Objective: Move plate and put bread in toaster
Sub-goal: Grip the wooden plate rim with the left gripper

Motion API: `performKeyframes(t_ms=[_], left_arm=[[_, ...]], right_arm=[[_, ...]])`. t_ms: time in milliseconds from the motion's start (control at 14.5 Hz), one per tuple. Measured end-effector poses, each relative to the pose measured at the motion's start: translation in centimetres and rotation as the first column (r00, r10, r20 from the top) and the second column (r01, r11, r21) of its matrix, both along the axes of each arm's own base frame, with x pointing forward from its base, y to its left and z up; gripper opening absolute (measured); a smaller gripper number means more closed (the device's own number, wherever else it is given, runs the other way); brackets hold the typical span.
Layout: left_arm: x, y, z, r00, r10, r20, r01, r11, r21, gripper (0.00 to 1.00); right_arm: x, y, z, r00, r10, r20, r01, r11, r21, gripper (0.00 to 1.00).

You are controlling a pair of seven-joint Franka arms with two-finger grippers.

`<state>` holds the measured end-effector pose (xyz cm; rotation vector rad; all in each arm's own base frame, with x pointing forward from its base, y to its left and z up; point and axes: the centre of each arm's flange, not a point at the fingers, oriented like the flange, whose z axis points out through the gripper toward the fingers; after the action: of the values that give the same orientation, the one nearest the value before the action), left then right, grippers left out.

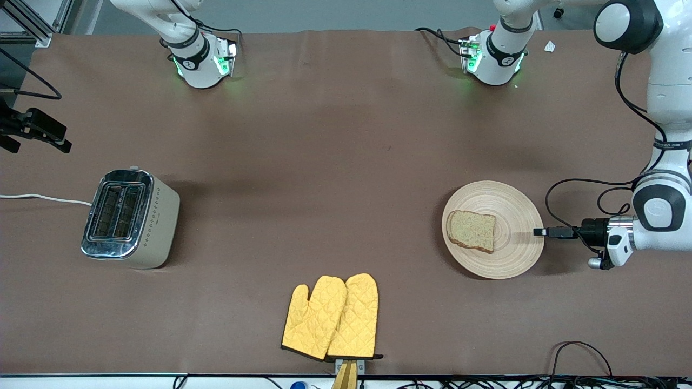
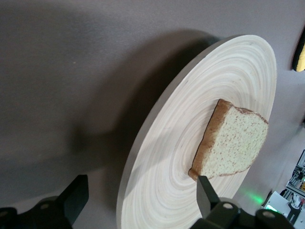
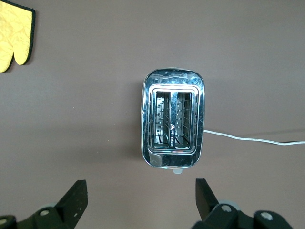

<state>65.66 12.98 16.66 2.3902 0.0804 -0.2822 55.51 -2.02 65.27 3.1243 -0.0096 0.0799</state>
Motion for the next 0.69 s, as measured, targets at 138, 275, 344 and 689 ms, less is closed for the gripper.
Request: performKeyframes(t_ms=[138,275,344,689], left_arm=[[0.17,-0.67,-0.33,1.000,0.000,0.002,0.000,1.000,-0.005,0.97],[0.21,-0.84,-0.41,1.000,-0.020,0.020,0.021,1.000,-0.008,0.76],[0.20,-0.80,-0.44,0.999,-0.037,0.035,0.037,0.999,-0.012,0.65],[0.07,-0.50,-0.89,0.990,-0.094,0.105,0.099,0.994,-0.045,0.18]], right_arm=[[0.00,-0.01,0.00,1.000,0.000,0.000,0.000,1.000,0.000,1.00],[0.00,-0.01,0.00,1.000,0.000,0.000,0.000,1.000,0.000,1.00],[0.00,-0.01,0.00,1.000,0.000,0.000,0.000,1.000,0.000,1.00],[0.00,-0.01,0.00,1.000,0.000,0.000,0.000,1.000,0.000,1.00]])
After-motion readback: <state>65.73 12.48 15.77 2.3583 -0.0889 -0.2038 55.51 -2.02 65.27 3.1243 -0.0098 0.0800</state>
